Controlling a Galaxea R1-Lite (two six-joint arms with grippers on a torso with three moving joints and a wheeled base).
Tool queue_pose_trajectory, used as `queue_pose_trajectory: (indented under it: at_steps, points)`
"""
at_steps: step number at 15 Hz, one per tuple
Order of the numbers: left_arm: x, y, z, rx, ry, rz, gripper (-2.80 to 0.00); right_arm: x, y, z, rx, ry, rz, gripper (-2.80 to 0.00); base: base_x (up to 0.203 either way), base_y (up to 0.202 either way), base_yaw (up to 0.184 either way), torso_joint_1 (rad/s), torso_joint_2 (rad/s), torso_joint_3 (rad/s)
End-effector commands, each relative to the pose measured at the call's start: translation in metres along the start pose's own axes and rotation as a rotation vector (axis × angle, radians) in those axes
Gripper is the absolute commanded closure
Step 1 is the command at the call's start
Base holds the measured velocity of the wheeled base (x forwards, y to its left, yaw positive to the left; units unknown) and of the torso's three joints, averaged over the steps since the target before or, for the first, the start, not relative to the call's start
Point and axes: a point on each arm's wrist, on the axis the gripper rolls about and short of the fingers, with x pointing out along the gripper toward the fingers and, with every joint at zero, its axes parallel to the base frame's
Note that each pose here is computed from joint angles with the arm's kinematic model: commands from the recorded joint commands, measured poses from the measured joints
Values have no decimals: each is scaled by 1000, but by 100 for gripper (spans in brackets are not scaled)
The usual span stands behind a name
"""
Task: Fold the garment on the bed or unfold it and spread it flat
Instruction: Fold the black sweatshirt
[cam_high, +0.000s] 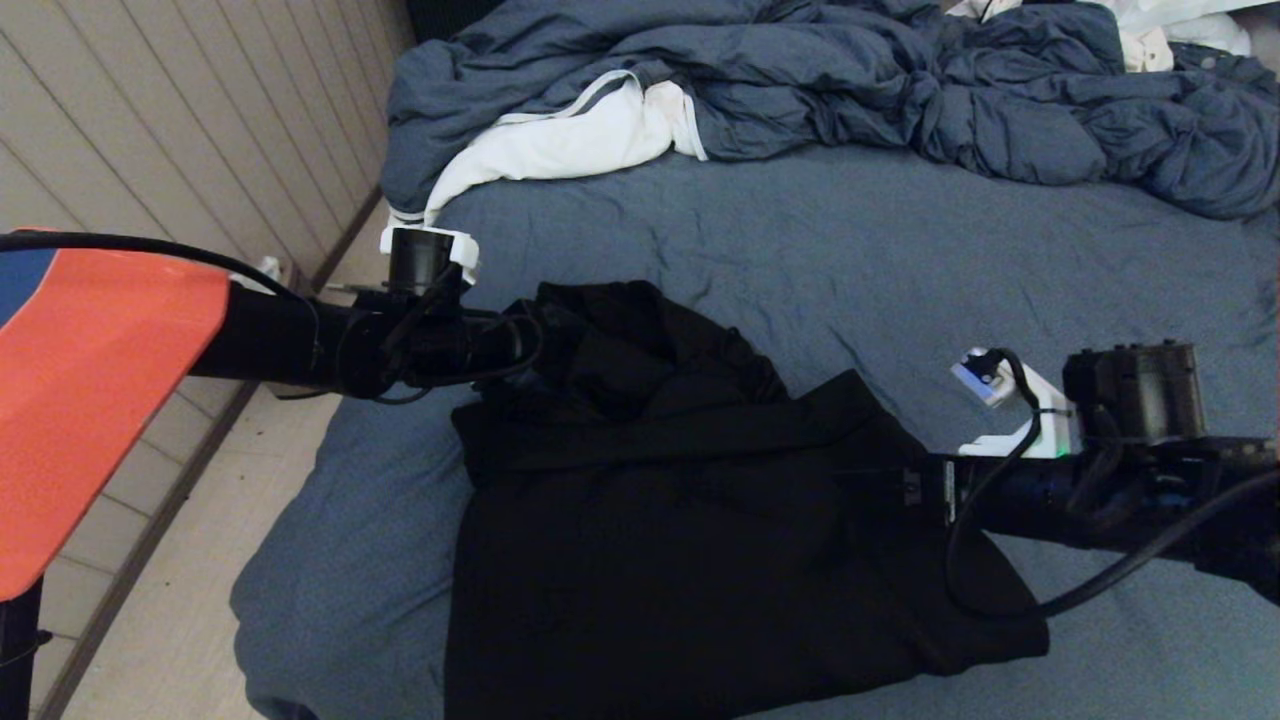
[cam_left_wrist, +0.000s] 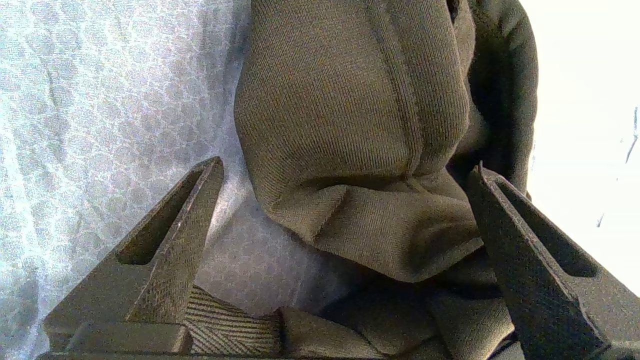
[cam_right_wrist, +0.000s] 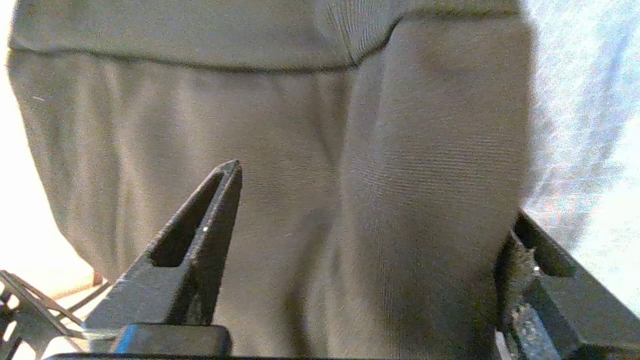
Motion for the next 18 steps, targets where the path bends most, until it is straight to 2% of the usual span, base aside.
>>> queue_pose_trajectory:
  at_steps: [1, 5, 6, 18]
  points:
    - [0, 0, 0, -3, 0, -3, -280, -19, 8, 6, -24, -63, 8, -280, 0, 0, 0, 0, 0, 0]
    - [7, 3, -3, -3, -8, 16, -280, -66, 28, 12, -76, -201, 22, -280, 0, 0, 0, 0, 0, 0]
    - [8, 1, -4, -1, -10, 18, -280, -74, 31, 12, -84, -226, 22, 0, 0, 0, 0, 0, 0, 0]
    - [14, 1, -6, 3, -5, 16, -280, -74, 33, 8, -78, -213, 32, 0, 0, 0, 0, 0, 0, 0]
